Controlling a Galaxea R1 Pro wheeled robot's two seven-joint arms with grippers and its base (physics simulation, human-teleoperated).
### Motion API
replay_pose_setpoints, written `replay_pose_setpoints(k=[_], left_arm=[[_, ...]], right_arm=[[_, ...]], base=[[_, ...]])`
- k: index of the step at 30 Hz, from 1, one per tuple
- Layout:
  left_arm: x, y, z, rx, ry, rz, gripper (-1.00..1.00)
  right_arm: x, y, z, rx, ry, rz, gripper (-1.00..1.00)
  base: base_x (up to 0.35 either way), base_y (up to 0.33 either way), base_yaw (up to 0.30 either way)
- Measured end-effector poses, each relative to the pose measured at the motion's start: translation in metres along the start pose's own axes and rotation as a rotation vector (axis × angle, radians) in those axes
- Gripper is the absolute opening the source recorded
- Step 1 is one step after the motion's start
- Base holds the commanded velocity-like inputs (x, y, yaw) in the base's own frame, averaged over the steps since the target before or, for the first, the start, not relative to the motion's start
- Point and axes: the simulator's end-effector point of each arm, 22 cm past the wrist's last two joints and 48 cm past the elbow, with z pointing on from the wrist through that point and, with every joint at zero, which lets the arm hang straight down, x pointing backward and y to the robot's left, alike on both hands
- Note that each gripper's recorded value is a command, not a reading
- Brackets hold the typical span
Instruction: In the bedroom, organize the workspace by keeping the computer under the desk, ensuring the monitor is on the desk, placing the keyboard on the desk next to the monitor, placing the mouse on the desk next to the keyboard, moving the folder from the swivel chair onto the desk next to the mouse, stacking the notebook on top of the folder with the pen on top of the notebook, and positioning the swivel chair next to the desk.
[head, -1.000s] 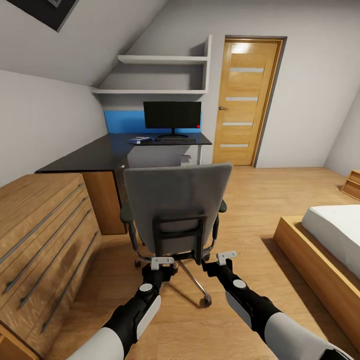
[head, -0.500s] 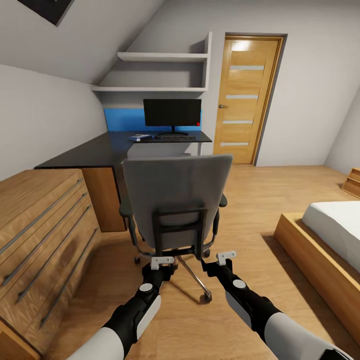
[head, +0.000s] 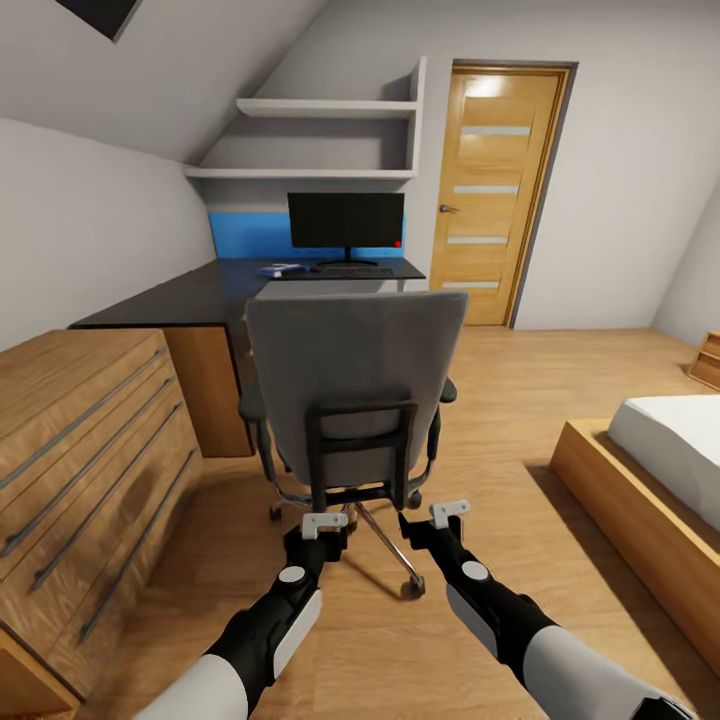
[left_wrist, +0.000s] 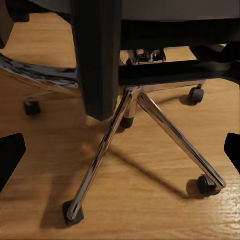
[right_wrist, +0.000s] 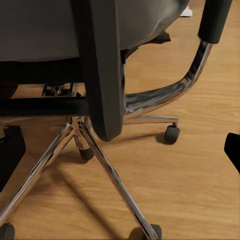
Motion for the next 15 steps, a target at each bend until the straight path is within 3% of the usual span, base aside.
replay_pose_setpoints(k=[10,15], left_arm=[[0.0003,0.0011,0.0003,-0.002,0.001,-0.003,1.0],[0.0002,0.0013,0.0001,-0.003,0.001,-0.004,1.0]], right_arm=[[0.0027,-0.0005,-0.0003,0.002,0.0,0.0,1.0],[0.003,0.0004,-0.0007,-0.002,0.0,-0.002,1.0]], base=[[0.005,0.0,0.057],[0.192,0.0,0.003]])
